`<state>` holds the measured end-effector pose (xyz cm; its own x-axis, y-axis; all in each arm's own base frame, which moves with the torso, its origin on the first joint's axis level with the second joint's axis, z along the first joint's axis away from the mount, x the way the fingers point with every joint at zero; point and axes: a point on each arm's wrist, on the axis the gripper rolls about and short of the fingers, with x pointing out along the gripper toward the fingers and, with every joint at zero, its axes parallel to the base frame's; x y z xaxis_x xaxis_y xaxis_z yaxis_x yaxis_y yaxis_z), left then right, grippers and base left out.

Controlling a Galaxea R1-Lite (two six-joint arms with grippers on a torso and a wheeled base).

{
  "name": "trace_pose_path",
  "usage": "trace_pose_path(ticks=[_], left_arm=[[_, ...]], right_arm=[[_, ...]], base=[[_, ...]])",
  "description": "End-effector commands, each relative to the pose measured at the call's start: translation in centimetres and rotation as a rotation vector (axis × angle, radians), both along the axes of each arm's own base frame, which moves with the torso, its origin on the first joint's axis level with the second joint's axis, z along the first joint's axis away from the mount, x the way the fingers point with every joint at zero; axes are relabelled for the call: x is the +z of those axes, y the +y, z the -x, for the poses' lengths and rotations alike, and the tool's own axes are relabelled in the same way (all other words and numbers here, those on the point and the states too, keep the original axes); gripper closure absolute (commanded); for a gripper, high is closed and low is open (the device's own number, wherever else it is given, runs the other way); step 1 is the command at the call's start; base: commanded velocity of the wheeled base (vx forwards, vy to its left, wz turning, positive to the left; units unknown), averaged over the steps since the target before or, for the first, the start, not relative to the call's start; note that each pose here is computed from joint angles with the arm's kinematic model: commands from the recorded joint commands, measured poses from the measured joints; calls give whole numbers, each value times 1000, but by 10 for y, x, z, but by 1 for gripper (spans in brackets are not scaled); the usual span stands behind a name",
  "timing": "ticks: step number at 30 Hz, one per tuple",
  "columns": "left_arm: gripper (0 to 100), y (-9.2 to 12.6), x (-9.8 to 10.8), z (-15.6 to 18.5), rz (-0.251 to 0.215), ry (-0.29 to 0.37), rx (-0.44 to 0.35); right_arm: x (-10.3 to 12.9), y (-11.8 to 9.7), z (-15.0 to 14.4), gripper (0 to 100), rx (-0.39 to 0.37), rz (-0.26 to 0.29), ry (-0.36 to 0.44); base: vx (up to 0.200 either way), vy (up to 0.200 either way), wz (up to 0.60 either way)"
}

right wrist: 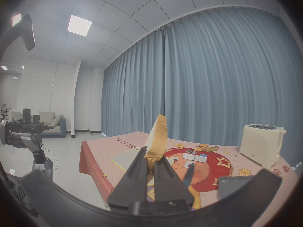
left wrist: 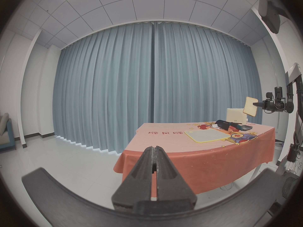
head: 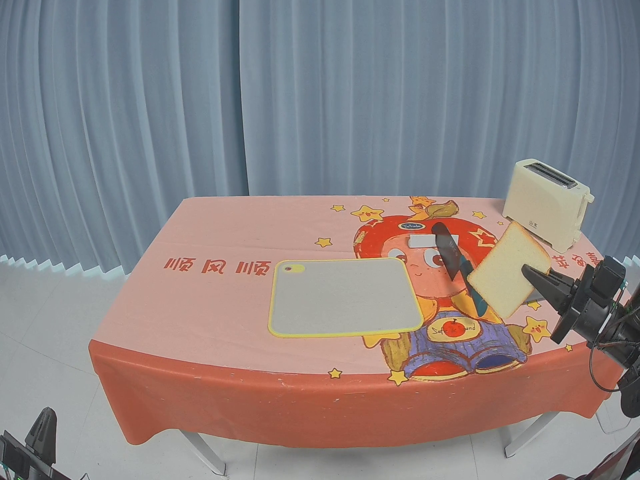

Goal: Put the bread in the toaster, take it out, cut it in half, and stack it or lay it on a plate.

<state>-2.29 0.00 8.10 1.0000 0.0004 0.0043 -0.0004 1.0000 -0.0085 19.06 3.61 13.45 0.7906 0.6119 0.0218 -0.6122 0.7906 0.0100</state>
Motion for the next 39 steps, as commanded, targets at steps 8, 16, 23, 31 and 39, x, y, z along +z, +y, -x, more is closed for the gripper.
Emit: trace_pose_path(ticks=[8, 16, 23, 31, 39], left_arm=[[100, 0, -5, 0, -2, 1, 0], [100, 0, -5, 0, -2, 1, 0], [100, 0, -5, 0, -2, 0, 0], [100, 0, -5, 0, -2, 1, 0], [100, 0, -5, 0, -2, 0, 0]], right_arm=[[-8, 1, -5, 100, 3, 0, 43], [-8, 9, -9, 100, 8, -108, 129], [-15, 35, -24, 100, -69, -238, 237], [-20, 64, -27, 100, -45, -380, 337], [-15, 83, -39, 100, -28, -603, 450]], base=[[0, 125, 0], [0, 0, 0], [0, 0, 0], [0, 0, 0], [0, 0, 0]])
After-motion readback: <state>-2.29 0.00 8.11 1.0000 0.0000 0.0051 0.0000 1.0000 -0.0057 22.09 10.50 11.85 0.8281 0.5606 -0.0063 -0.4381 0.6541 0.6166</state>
